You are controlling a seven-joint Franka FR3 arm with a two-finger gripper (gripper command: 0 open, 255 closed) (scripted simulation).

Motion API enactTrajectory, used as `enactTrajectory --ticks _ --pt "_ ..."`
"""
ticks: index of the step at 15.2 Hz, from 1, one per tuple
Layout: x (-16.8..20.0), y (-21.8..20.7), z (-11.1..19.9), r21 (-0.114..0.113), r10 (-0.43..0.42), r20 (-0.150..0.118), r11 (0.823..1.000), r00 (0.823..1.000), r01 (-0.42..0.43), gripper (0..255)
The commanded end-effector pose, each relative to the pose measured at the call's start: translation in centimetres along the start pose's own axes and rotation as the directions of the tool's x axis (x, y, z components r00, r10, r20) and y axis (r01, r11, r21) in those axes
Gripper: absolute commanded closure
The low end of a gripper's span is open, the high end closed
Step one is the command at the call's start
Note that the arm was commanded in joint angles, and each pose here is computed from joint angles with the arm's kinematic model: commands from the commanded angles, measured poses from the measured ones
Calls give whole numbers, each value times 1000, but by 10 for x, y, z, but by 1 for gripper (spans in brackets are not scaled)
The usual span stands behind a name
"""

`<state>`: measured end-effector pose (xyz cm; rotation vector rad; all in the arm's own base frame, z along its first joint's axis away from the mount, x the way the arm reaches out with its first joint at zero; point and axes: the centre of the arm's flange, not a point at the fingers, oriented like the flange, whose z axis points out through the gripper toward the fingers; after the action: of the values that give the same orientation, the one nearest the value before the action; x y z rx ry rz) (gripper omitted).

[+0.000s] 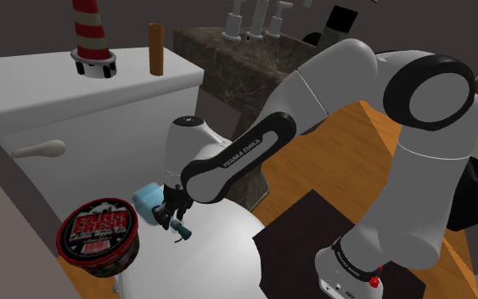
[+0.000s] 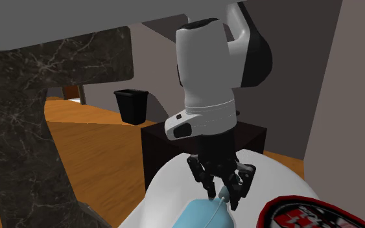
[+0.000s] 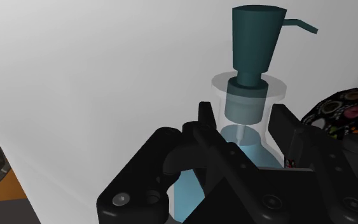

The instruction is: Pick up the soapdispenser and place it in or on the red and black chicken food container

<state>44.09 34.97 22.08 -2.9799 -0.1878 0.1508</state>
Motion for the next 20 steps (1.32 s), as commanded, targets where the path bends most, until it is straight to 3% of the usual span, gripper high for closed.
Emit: enactTrajectory --ticks 1,8,20 --pt "0 0 0 0 0 0 1000 1000 0 255" --pt "0 0 0 0 0 0 1000 1000 0 255" --pt "-6 -10 -62 0 0 0 1000 1000 0 255"
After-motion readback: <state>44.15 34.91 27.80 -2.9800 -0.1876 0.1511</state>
